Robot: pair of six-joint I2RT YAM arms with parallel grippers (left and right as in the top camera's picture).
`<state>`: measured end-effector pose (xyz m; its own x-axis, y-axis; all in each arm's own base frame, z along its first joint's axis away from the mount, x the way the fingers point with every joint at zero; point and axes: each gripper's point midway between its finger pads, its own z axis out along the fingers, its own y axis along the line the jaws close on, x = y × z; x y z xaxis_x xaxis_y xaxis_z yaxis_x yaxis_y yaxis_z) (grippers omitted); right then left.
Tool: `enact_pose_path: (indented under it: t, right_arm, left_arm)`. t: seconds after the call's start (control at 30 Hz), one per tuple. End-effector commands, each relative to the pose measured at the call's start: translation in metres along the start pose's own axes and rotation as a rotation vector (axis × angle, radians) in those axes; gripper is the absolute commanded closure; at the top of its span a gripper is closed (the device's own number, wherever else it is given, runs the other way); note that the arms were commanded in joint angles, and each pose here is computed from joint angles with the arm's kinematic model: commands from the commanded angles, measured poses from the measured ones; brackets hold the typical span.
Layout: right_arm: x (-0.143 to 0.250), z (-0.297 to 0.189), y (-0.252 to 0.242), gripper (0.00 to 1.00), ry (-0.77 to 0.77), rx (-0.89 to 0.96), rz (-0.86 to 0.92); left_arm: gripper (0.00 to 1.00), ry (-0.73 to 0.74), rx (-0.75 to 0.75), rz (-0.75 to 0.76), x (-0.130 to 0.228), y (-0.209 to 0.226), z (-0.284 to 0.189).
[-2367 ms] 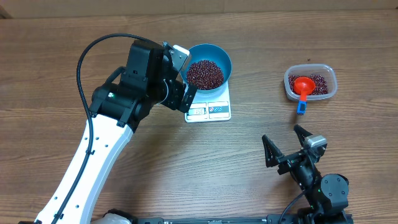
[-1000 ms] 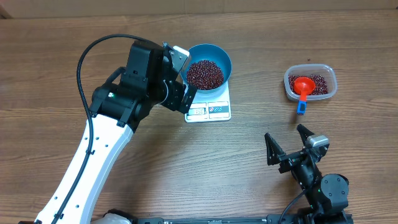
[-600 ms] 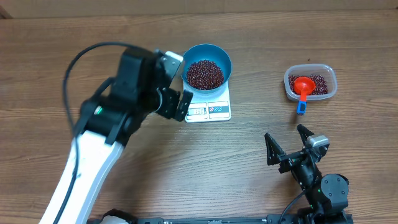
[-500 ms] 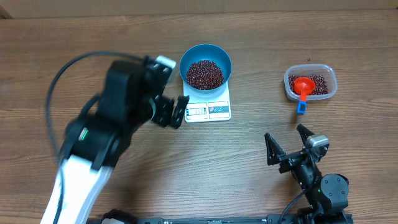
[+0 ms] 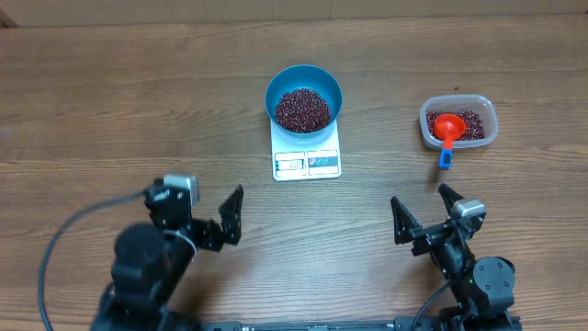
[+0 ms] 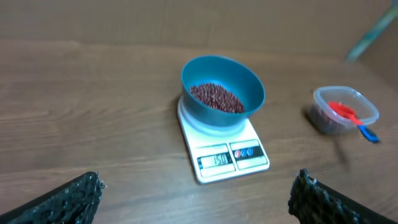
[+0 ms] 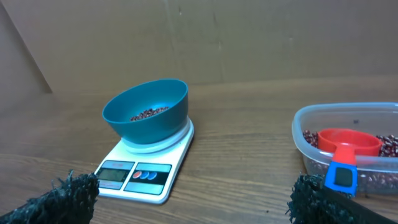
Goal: Scoop item into bowl and weigh 150g on scale
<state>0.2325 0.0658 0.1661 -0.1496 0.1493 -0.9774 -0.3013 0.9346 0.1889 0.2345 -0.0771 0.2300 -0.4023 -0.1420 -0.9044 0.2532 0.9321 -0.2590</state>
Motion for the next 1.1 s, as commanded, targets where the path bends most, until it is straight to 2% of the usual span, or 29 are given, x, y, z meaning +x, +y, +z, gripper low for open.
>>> enact_pose_path:
  t: [0.0,0.13,0.33,0.57,1.07]
  right_arm:
    - [-0.003,-0.001,-0.003,0.0,-0.016,0.014,-0.009]
    - [-0.003,-0.001,-0.003,0.0,-0.016,0.014,-0.008]
    - [-0.003,-0.001,-0.003,0.0,-0.016,0.014,-0.009]
    - [-0.003,-0.001,-0.003,0.0,-0.016,0.015,-0.009]
    - [-0.003,-0.001,-0.003,0.0,-0.016,0.014,-0.008]
  left_arm:
    - [0.0,-0.027,0.012,-0.073,0.029,0.007,0.003]
    - [0.0,-0.076,0.027,-0.11,0.055,0.014,0.008]
    - [0.0,-0.136,0.048,-0.138,0.075,0.02,0.015]
    - [0.0,-0.278,0.092,-0.126,0.061,0.018,0.022]
    - [0.0,-0.271,0.078,-0.09,0.064,0.02,0.023]
